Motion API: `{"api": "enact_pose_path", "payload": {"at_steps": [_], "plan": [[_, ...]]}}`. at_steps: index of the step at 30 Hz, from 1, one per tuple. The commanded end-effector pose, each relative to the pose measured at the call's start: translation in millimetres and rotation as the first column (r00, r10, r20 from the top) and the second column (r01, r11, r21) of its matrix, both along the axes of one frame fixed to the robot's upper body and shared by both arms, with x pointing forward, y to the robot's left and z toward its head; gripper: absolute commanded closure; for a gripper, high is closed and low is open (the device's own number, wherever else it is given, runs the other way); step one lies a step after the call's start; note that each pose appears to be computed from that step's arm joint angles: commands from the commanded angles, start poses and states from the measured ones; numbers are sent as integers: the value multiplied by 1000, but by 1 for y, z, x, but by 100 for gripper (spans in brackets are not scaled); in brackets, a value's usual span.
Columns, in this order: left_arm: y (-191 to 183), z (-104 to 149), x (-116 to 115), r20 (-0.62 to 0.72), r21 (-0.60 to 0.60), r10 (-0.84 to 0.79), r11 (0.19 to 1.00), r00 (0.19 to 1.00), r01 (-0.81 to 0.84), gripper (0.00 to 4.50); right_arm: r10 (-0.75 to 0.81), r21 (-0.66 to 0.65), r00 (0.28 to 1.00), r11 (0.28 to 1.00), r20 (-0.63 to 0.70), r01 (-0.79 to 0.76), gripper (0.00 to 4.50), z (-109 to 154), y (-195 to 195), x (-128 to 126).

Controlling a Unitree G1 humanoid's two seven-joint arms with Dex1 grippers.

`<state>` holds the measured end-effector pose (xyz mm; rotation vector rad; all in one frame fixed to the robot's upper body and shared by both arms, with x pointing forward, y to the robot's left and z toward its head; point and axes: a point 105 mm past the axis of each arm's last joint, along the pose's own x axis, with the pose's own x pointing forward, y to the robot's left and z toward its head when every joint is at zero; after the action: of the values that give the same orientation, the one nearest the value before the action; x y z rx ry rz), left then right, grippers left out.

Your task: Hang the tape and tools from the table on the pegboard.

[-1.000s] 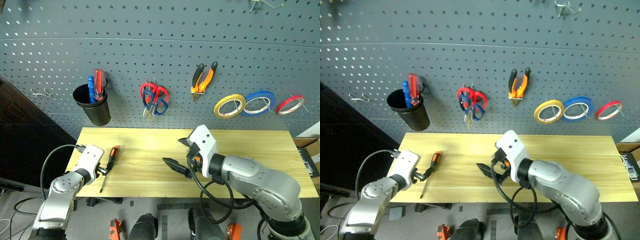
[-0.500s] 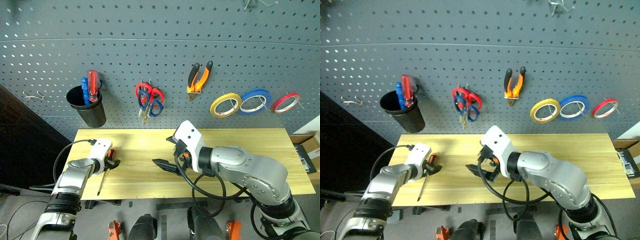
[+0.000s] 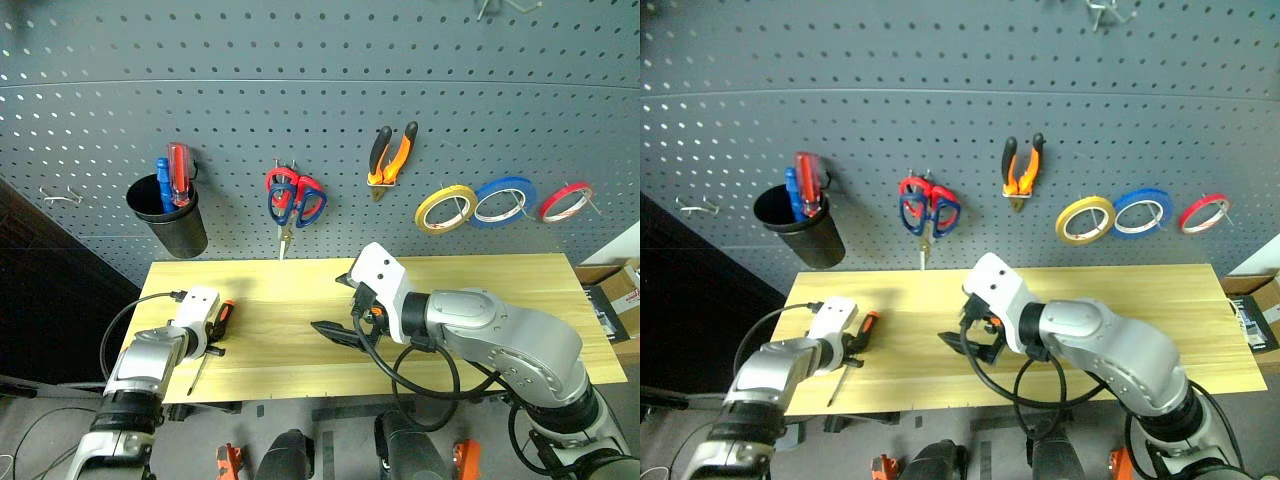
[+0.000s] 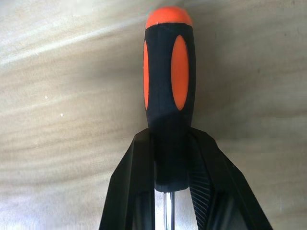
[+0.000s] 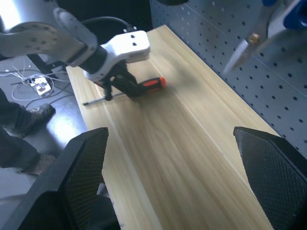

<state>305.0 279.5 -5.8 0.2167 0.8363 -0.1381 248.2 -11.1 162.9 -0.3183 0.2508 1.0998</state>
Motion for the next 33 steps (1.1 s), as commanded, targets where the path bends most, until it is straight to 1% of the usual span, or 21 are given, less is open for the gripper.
{"api": "enact_pose_path", "payload": {"at_steps": [1, 5, 7, 9, 13, 16, 18, 20, 22, 24, 27, 29, 31, 33], "plan": [[9, -10, -19, -25, 22, 49, 999, 998, -48, 392, 14, 29, 996, 999, 85, -17, 0, 14, -1, -4], [4, 8, -17, 124, 10, 34, 999, 992, -35, 392, -27, 67, 980, 998, 199, 14, 0, 27, -10, 3], [-3, 20, -19, 209, 2, 22, 1000, 978, -24, 392, -25, 132, 965, 991, 260, -10, 0, 38, -14, 0], [-11, 32, -22, 292, 34, -16, 999, 956, 6, 392, -4, 145, 959, 989, 282, -38, 0, 42, -19, -5], [-31, 67, -22, 509, -1, -26, 1000, 861, 31, 392, 82, 192, 960, 972, 267, -136, 0, 51, -18, -17], [-42, 81, -22, 585, 30, -78, 997, 807, 74, 392, 113, 201, 952, 964, 286, -174, 0, 57, -18, -19], [-49, 97, -21, 648, 67, -116, 993, 753, 95, 392, 122, 204, 948, 961, 295, -187, 0, 62, -19, -17], [-56, 123, -20, 729, 124, -158, 987, 666, 99, 392, 135, 196, 939, 959, 315, -204, 0, 67, -21, -16], [-61, 140, -18, 776, 145, -172, 985, 607, 94, 392, 139, 187, 935, 960, 328, -208, 0, 71, -24, -14], [-72, 166, -15, 837, 155, -195, 981, 512, 119, 392, 136, 175, 930, 963, 340, -205, 0, 74, -29, -9], [-79, 208, -6, 910, 140, -168, 985, 379, 100, 392, 133, 159, 924, 967, 359, -201, 0, 78, -36, -2], [-79, 231, 1, 939, 109, -126, 992, 319, 70, 392, 132, 153, 919, 968, 371, -201, 0, 81, -38, 1], [-88, 256, 4, 963, 81, -101, 993, 249, 86, 392, 136, 147, 913, 967, 384, -206, 0, 85, -39, 4], [-95, 271, 5, 974, 62, -83, 992, 211, 107, 392, 140, 144, 910, 967, 391, -210, 0, 87, -39, 6]]}}
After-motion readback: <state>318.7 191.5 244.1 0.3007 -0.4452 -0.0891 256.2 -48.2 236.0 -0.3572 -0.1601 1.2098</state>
